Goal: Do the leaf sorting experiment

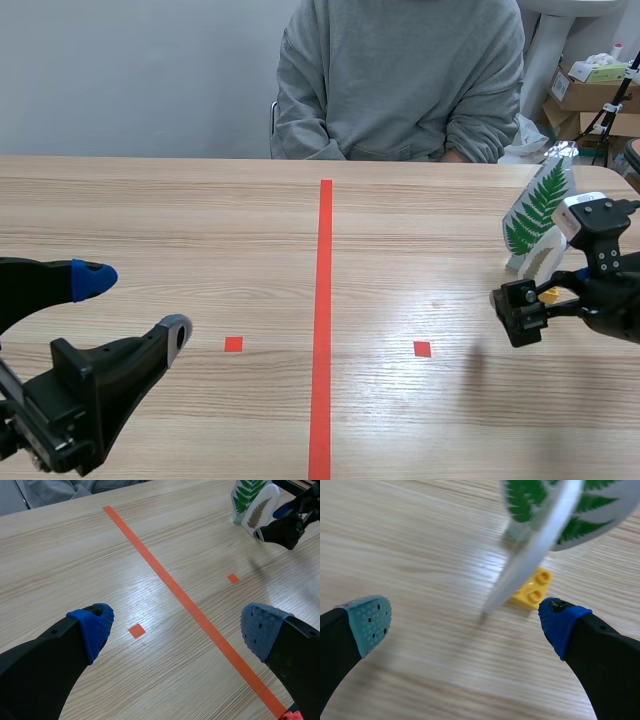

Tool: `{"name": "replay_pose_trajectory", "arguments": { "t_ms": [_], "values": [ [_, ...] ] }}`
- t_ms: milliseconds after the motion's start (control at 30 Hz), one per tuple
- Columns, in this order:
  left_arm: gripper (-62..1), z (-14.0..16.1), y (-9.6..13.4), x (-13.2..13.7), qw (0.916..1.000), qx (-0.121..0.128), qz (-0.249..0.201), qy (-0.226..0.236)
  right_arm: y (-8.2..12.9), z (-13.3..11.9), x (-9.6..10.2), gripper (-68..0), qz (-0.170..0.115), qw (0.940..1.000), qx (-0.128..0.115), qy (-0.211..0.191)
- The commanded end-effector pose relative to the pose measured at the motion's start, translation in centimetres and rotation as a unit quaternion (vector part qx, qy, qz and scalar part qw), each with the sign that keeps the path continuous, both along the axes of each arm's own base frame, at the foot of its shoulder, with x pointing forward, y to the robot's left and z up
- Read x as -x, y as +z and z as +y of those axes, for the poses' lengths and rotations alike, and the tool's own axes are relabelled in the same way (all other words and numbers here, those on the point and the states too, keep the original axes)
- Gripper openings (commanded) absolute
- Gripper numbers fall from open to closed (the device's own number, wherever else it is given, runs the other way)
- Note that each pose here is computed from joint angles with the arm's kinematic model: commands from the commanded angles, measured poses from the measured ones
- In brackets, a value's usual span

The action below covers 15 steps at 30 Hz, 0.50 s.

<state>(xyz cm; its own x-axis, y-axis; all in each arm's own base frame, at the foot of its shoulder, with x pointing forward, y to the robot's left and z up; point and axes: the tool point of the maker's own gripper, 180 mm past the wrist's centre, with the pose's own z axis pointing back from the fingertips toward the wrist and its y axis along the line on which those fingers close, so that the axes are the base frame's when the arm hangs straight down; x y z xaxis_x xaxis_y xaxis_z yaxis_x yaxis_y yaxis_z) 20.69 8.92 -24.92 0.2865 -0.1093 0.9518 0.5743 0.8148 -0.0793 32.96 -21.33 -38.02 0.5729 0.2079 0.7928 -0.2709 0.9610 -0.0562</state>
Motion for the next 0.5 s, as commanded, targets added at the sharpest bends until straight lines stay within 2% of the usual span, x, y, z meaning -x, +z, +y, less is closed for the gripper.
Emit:
{"name": "replay_pose_trajectory", "arguments": {
  "t_ms": [0,267,400,467],
  "values": [
    [-6.7,-0.3,0.7,0.0,0.9999,0.009,-0.009,-0.001,1.6,0.4,0.6,-6.9,-0.023,0.9996,-0.001,0.014],
    [-6.7,-0.3,0.7,0.0,0.9999,0.009,-0.009,-0.001,4.7,3.8,5.9,-6.9,-0.039,0.9954,0.004,0.088],
    [-6.7,-0.3,0.7,0.0,0.9999,0.009,-0.009,-0.001,6.7,5.3,8.1,-6.9,-0.045,0.9919,-0.022,0.117],
    [-6.7,-0.3,0.7,0.0,0.9999,0.009,-0.009,-0.001,7.7,5.5,8.8,-6.9,-0.046,0.9911,-0.027,0.122]
  ]
}}
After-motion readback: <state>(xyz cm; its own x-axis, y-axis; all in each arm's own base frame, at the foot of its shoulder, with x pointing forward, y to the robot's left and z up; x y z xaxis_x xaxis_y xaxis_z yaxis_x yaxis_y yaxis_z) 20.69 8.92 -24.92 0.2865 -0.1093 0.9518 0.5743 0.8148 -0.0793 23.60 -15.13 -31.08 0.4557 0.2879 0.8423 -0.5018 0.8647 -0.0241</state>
